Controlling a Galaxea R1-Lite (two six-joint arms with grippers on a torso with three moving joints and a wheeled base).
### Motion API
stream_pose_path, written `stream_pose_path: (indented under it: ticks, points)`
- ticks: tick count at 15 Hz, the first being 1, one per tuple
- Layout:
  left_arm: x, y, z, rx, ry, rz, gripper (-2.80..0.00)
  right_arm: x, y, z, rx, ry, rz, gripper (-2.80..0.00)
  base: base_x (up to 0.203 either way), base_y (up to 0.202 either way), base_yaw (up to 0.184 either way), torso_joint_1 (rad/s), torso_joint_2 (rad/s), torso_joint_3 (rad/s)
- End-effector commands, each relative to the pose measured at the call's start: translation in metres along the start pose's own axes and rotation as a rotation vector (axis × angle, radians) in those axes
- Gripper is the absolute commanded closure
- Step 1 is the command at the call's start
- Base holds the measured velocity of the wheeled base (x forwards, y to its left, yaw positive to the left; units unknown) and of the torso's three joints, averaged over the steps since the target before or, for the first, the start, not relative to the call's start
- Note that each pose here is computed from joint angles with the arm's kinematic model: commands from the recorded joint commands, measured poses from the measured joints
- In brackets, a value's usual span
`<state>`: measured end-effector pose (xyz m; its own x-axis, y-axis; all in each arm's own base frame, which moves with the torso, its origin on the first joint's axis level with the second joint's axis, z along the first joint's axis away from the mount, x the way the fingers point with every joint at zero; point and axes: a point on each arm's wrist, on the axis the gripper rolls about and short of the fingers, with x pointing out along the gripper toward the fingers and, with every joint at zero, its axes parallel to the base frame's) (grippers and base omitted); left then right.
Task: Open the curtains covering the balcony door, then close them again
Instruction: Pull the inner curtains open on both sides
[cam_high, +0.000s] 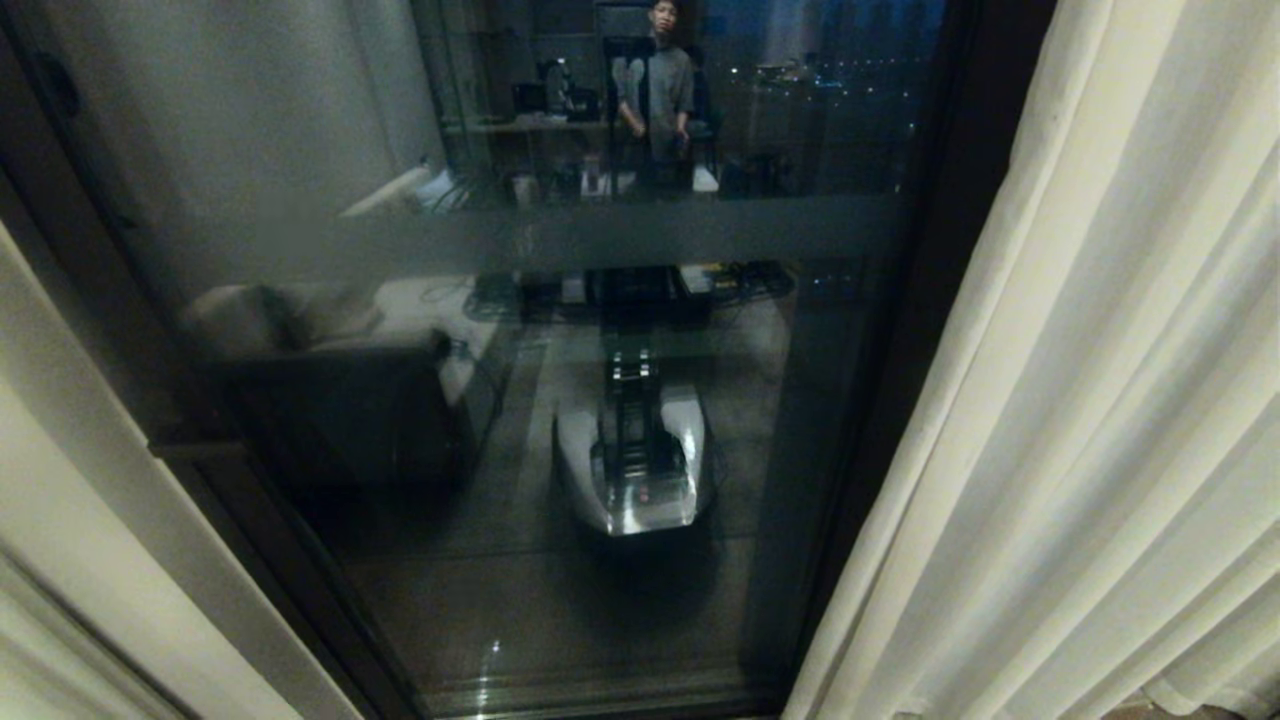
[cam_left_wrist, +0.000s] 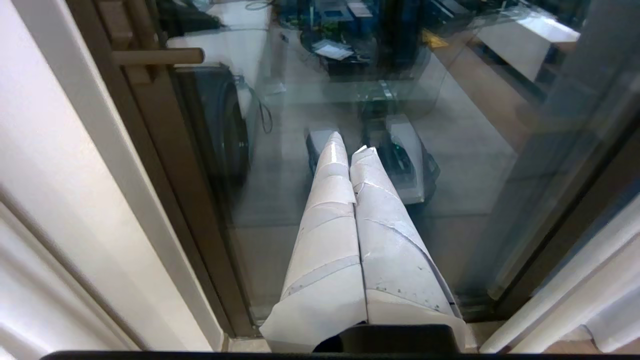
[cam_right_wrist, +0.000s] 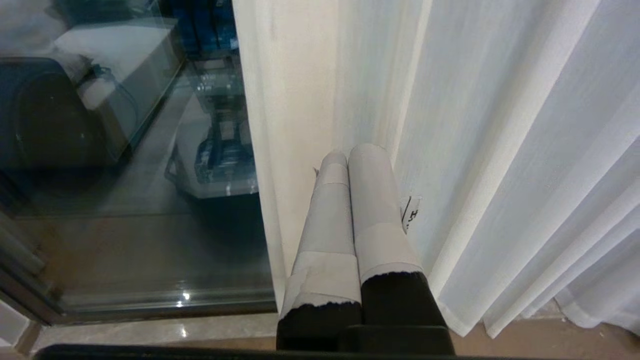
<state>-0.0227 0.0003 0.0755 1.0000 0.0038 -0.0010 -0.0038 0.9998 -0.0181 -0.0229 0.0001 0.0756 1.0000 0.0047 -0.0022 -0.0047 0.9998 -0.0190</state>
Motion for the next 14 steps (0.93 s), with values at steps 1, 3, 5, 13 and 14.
stream_pose_path:
  ticks: [1,3,5,13,14]
  points:
    - [-0.0001,0.0,0.0,0.0,-0.001,0.0,0.0,-0.0001,0.0004,-0.0002,-0.043,0.007,0.019,0.0,0.0,0.0,0.0,0.0,0.0,0.0]
    - [-0.0001,0.0,0.0,0.0,-0.001,0.001,0.0,0.0001,0.0006,-0.0001,-0.04,0.001,0.026,0.0,0.0,0.0,0.0,0.0,0.0,0.0]
    - [-0.0001,0.0,0.0,0.0,-0.001,0.001,0.0,0.0,0.0006,-0.0001,-0.036,0.0,0.026,0.0,0.0,0.0,0.0,0.0,0.0,0.0]
    - [-0.0001,0.0,0.0,-0.002,-0.001,0.001,0.0,0.0002,0.001,-0.0003,-0.141,0.005,0.046,0.0,0.0,0.0,0.0,0.0,0.0,0.0]
    - [-0.0001,0.0,0.0,-0.002,-0.001,0.001,0.0,0.0014,0.0011,0.0007,-0.162,0.018,0.052,0.0,0.0,0.0,0.0,0.0,0.0,0.0]
